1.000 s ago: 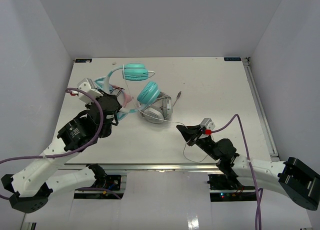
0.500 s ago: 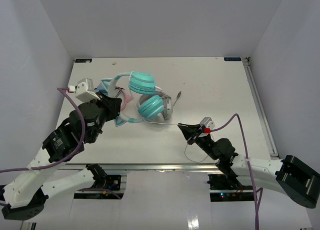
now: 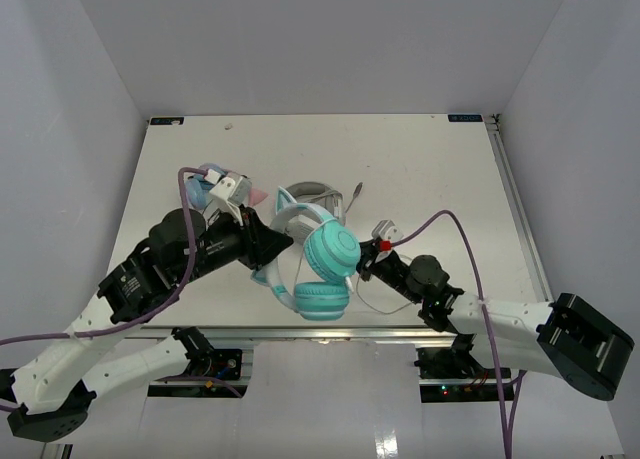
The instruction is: Wrap the headphones
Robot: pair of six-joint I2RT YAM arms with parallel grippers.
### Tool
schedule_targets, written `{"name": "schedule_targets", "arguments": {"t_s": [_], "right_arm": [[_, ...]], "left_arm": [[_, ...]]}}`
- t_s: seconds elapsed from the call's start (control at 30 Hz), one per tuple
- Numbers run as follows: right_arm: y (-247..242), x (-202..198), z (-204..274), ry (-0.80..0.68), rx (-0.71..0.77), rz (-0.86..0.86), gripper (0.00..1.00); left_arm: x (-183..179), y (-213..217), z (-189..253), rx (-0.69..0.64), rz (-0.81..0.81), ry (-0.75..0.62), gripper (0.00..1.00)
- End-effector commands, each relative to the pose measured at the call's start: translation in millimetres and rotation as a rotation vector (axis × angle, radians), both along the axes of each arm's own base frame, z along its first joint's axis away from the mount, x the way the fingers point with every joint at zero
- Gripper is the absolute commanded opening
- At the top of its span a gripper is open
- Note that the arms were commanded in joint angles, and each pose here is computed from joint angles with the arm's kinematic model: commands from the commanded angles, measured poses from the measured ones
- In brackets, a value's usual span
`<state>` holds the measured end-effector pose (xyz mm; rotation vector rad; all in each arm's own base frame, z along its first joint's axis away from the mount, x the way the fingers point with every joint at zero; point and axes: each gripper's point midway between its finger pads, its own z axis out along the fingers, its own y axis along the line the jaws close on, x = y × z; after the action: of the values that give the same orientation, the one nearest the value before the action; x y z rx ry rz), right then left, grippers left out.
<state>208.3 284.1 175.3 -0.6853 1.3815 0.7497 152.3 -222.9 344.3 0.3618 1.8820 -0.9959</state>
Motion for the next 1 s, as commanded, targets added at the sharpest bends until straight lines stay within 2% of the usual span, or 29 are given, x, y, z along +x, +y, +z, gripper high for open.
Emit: {"name": "schedule_targets", "arguments": {"t_s": [0.0,0.07,0.17,0.27,0.37,0.43,0.63,0.77,0.97], "right_arm": [[2,24,27,-0.019,-0.081,-0.034,0.08],[-3,23,28,0.033,-0.144,-0.029,0.08],[-7,24,62,0.046,-0.142,-0.031,0.08],[-8,15,77,0.107,-0.177,0.014,0.08],[-9,11,86,0.156,-0.212,0.028,0.08],[-12,13,91,0.167,-0.224,0.009,0.08],[-24,29,102,0.115,-0.203,-0.104,0.09],[-23,30,108,0.092,-0.181,-0.099,0.09],[-9,14,131,0.084,-0.161,0.020,0.08]], "left_arm": [[-37,-27,3,0.009,-0.314,-0.067,0.00],[-27,-25,-25,0.115,-0.287,-0.038,0.00],[-8,-16,-62,0.274,-0.209,0.016,0.00],[25,2,-94,0.462,-0.062,0.011,0.00],[42,9,-117,0.584,-0.012,0.008,0.00],[47,8,-126,0.624,-0.020,0.001,0.00],[52,1,-126,0.614,-0.025,-0.020,0.00],[54,2,-123,0.621,-0.019,-0.026,0.00],[74,23,-131,0.735,0.125,-0.021,0.00]]}}
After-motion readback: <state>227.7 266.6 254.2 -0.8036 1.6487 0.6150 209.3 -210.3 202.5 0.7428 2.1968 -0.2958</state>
